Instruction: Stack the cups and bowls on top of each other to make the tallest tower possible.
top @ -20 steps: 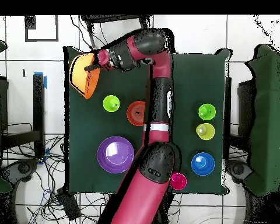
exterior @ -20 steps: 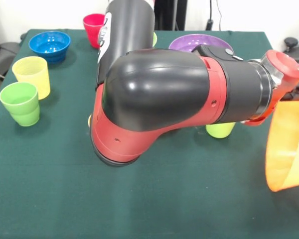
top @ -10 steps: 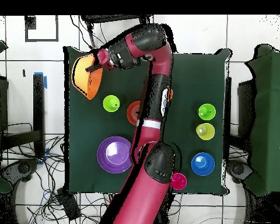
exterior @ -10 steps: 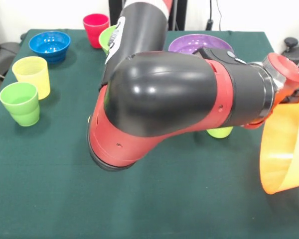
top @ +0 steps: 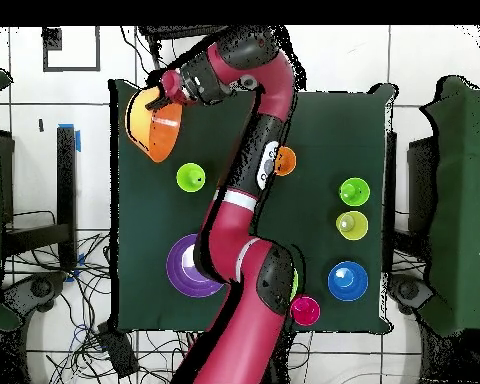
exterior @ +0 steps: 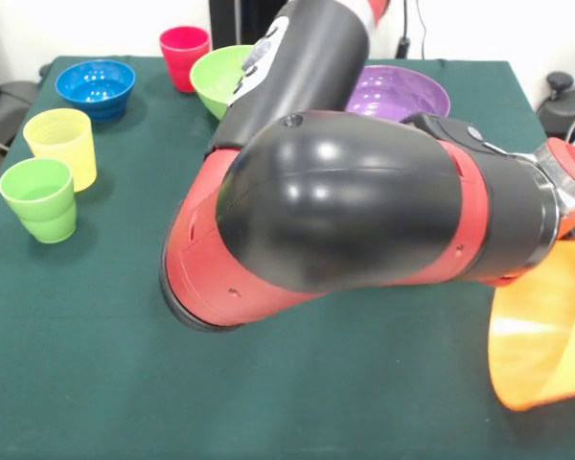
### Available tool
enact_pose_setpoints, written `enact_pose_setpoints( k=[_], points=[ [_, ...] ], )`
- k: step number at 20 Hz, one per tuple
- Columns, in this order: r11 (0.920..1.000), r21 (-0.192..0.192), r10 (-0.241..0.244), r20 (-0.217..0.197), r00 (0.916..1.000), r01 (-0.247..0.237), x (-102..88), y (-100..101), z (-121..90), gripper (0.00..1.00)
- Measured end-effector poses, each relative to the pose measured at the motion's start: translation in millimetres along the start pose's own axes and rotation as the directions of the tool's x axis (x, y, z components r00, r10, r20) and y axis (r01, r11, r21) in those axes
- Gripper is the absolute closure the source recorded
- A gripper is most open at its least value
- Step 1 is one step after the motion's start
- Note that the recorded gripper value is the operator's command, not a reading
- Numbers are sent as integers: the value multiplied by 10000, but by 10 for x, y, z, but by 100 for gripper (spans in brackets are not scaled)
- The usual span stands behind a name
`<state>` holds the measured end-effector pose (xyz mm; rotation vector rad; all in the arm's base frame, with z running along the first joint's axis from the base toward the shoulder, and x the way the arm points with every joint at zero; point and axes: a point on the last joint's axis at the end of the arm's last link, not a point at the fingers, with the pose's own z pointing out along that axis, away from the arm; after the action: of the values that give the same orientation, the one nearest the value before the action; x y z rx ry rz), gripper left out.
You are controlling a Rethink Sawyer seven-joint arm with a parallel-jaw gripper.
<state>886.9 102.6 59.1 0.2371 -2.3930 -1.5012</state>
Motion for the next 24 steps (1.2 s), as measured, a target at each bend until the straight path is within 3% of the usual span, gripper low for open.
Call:
enact_pose_setpoints(
  k=[4,11,17,24],
  points=[
    [9976,293,-631,125,9979,628,-143,38,-87,100],
    [9874,246,-1563,96,9877,1560,-245,97,-277,100],
    [9827,-145,-1844,15,9829,1844,-219,133,-528,100],
    [9825,-604,-1751,229,9843,1762,-154,130,-854,100]
  ],
)
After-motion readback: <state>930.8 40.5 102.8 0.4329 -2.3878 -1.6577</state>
